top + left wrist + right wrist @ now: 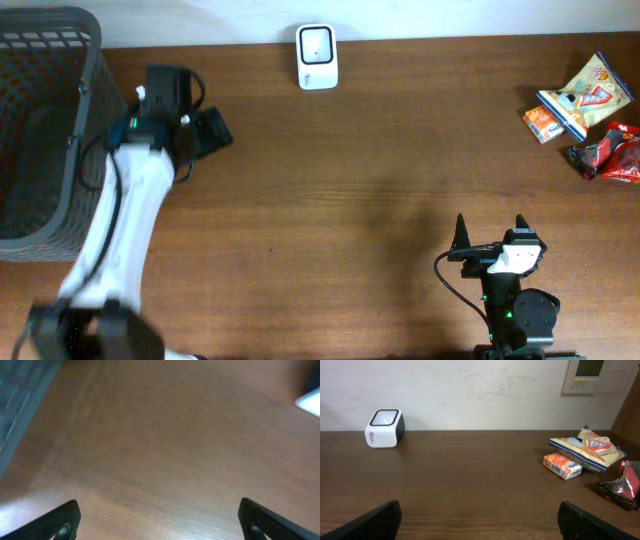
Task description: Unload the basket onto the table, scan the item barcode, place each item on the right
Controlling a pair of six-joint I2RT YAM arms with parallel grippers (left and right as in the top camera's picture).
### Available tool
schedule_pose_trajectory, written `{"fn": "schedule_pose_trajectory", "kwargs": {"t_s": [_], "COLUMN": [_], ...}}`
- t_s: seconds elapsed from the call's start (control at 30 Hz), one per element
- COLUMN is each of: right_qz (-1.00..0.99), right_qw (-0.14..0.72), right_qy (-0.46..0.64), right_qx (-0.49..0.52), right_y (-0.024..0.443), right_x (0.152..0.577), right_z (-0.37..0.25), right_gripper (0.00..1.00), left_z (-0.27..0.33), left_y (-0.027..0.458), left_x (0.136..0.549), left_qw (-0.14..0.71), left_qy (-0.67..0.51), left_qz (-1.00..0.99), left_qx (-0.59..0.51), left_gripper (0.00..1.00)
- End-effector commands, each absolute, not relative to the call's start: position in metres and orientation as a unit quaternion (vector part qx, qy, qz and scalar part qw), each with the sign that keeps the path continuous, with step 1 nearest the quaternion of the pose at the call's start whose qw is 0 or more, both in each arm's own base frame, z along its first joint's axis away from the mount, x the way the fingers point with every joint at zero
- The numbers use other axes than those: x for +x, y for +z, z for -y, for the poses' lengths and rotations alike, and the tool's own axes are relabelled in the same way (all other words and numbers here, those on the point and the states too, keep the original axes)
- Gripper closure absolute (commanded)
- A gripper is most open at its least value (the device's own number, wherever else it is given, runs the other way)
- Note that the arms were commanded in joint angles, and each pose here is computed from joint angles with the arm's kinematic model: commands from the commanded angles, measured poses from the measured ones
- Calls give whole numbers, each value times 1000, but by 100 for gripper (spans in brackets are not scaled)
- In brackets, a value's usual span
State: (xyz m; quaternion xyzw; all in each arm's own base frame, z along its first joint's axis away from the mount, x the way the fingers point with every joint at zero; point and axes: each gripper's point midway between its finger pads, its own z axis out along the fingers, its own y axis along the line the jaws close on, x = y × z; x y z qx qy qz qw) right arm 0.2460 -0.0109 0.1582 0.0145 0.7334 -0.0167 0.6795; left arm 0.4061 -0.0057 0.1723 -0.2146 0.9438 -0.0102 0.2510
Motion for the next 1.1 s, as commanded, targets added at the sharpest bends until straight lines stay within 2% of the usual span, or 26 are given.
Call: {"fn": "schedule_pose_trajectory", "kwargs": {"t_s": [0.0,0.13,0.23,0.3,0.4,0.7,0.8,0.9,1.07], "right_qz": [-734,-734,-734,-734,-734,-734,-734,-734,-734], "right_qw": [678,678,678,678,678,678,678,678,678], "right_qy": [-22,-22,-22,-22,-22,-22,-22,-22,-22], "right_qx": [14,14,14,14,14,14,14,14,14], "right_y": [155,155,156,155,155,156,156,156,156], "right_x": [246,246,246,246,246,246,246,246,246], "right_z": [12,12,12,12,12,12,12,12,12], "right_gripper": [2,1,1,1,1,2,1,2,1], "left_z": [29,49,46,33,18,0,-2,-38,-29], "left_y": [193,221,206,189,189,201,191,173,160], "left_x": [373,313,270,256,239,244,246,242,244], "left_qw": [326,469,507,520,575,733,728,702,681], "left_qy": [-51,-93,-59,-27,7,39,41,30,61], "left_qz": [-941,-877,-853,-848,-815,-678,-684,-700,-728], "left_qx": [-75,46,106,97,74,37,34,-126,-58], "left_gripper": [1,1,1,1,1,1,1,1,1]}}
